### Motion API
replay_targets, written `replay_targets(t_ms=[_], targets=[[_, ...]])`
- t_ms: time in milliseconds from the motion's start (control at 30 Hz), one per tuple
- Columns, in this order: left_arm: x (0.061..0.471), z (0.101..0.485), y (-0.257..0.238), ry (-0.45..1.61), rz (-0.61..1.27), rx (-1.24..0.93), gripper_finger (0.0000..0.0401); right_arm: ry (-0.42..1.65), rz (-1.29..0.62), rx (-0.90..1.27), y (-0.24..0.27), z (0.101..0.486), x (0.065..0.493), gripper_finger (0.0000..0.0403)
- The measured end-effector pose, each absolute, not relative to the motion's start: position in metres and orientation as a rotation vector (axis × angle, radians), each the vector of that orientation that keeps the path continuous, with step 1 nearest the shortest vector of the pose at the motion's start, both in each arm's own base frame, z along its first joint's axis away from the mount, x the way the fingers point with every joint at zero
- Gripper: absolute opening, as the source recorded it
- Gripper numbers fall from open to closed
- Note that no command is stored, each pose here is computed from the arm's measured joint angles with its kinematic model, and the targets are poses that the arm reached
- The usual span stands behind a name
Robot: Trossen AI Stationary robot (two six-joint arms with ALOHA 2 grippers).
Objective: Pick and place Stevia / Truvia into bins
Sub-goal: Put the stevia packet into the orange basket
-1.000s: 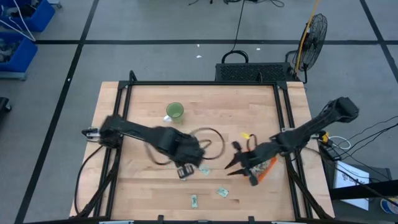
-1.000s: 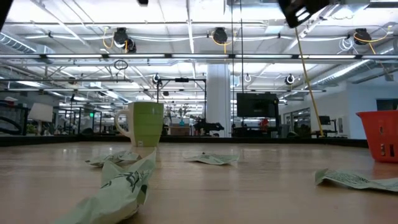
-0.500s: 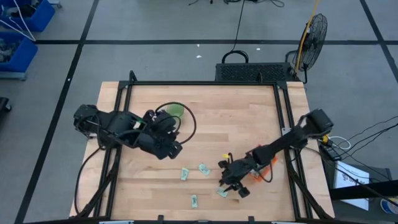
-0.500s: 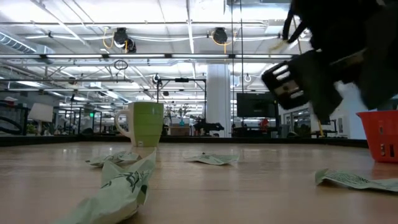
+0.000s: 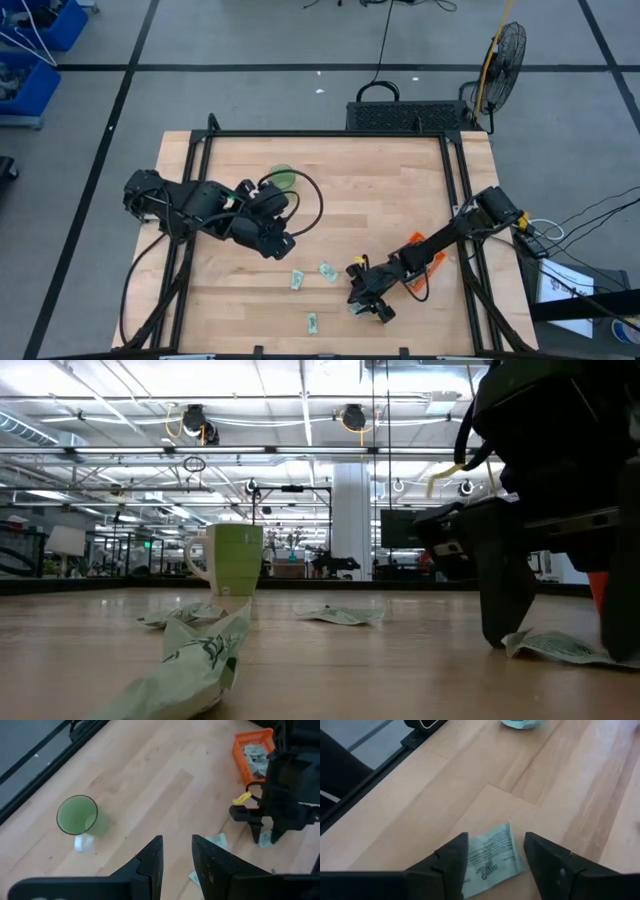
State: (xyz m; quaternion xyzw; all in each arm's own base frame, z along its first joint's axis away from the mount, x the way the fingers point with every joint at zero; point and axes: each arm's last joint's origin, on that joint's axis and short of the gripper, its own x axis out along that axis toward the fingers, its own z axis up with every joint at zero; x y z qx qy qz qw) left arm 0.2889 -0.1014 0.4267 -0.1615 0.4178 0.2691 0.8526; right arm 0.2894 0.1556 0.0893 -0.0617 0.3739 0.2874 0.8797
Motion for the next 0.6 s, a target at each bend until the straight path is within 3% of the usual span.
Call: replay_targets(t_ms=[100,300,467,600], targets=[[0.289,0.426,-0.102,0.889,0.557,-0.346,0.0106,0.796,0.588,-0.096,0.155,0.091,0.289,0.0143],[0.289,0.426,-0.102,0.895,0.547,-0.326,0.0106,0.827,0.583,0.001,0.148,0.095,0.29,0.0019],[0.289,0.426,-0.102,0.898,0.543,-0.315,0.0106,0.84,0.56,0.059,0.143,0.113,0.285,0.0011],[0.289,0.426,-0.102,0.899,0.543,-0.315,0.0106,0.813,0.549,0.083,0.135,0.161,0.269,0.0004]])
